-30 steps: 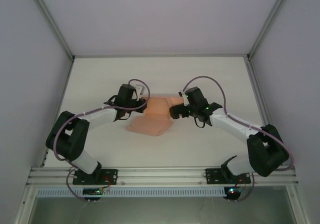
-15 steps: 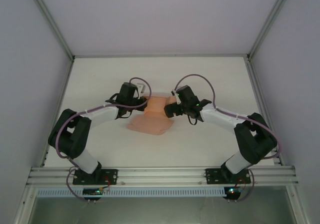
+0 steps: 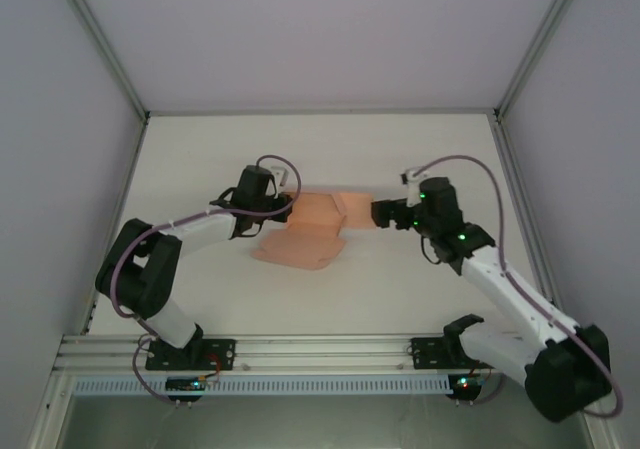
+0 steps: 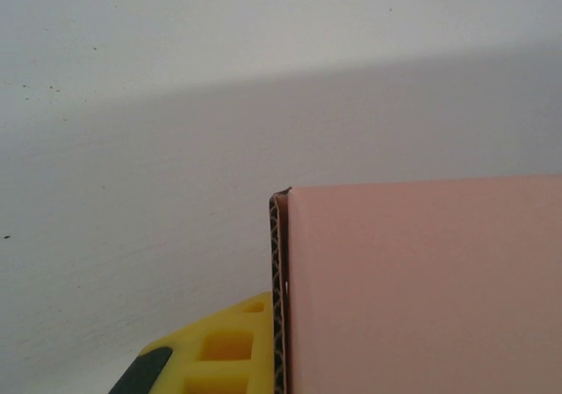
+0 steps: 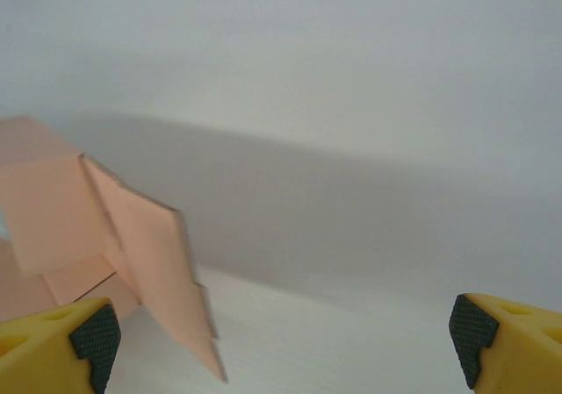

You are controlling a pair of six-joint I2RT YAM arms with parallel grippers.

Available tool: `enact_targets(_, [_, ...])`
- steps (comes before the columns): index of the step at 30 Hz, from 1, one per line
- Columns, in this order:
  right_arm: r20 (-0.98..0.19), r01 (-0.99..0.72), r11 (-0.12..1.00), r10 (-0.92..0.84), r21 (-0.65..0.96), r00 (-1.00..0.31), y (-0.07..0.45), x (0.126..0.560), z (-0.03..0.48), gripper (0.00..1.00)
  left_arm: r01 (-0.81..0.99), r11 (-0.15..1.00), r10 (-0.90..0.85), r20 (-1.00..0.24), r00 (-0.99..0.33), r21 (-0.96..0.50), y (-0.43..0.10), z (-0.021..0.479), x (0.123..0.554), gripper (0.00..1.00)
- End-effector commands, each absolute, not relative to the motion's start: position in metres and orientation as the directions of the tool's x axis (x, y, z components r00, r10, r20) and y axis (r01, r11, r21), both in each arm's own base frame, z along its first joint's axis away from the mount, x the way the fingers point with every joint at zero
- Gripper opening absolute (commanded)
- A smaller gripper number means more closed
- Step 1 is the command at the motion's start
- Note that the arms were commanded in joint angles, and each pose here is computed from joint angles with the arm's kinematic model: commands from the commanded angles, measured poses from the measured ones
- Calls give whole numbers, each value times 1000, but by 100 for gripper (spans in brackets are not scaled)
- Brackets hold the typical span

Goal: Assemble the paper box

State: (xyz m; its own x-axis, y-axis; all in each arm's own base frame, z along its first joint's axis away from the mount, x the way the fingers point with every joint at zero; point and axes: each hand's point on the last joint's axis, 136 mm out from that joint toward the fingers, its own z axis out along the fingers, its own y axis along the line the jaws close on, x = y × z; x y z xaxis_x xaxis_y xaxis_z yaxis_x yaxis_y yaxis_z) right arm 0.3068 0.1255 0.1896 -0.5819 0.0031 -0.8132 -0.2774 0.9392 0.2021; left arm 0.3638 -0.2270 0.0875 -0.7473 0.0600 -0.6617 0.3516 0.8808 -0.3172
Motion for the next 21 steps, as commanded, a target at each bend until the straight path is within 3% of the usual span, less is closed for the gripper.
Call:
enact_targets(1, [-744,-256,920,53,295,-666,114,291,165,99,371,868,41,-698,-715,-330,-227,104,364,1])
enact_targets(9, [-660,-336,833,47,440,-750,127,304,151,93,386,860,42,-708,-705,-333,-228,108,363,1])
enact_targets(15, [-654,-410,804,-35,431,-756,143,319,138,88,390,857,39,-711,-703,-338,-230,110,365,1])
enact_targets(21, [-686,-559,675,-107,481,-719,177,308,150,84,388,857,39,-708,-705,-339,-230,108,366,1])
